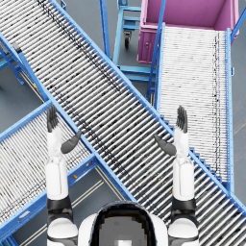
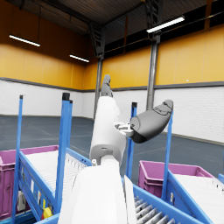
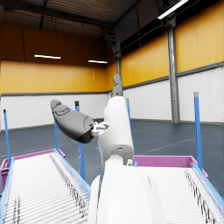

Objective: Pick up the oil and place it on the left assembly line, put the cola on the right, and keep Sprite still

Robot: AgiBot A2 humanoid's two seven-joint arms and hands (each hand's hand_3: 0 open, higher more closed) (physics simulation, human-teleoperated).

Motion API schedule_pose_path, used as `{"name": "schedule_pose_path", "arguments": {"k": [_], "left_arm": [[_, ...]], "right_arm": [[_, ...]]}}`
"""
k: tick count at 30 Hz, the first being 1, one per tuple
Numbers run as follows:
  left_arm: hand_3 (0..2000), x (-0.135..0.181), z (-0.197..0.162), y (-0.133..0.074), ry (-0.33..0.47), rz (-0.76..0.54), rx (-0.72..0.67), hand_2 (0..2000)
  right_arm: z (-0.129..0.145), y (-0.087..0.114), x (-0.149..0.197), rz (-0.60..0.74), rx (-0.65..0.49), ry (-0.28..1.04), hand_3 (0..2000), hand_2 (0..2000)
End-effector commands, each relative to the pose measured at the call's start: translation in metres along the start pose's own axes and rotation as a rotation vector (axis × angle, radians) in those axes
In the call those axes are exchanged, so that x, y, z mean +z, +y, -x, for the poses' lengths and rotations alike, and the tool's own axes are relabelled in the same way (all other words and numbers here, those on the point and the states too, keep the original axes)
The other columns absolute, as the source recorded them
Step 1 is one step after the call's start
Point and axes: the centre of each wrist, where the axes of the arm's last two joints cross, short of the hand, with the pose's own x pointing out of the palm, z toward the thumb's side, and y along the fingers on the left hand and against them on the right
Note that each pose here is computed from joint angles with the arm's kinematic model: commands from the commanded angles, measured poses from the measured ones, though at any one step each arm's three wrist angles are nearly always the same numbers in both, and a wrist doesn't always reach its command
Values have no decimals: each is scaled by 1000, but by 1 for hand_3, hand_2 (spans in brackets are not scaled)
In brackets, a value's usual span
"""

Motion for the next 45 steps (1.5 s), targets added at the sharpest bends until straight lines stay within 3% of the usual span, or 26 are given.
{"name": "schedule_pose_path", "arguments": {"k": [1, 6, 11, 45], "left_arm": [[0, 14, 6, 9, 53, -63, 22, 0], [0, 24, 19, 17, 276, -103, 79, 0], [0, 27, 30, 23, 350, -111, 122, 0], [0, 28, 38, 24, 365, -111, 157, 0]], "right_arm": [[4, -7, 11, 50, -17, 49, 0, 0], [12, -14, 19, 89, -54, 182, 0, 0], [21, -18, 26, 115, -95, 214, 0, 0], [18, -16, 26, 117, -98, 203, 0, 0]]}}
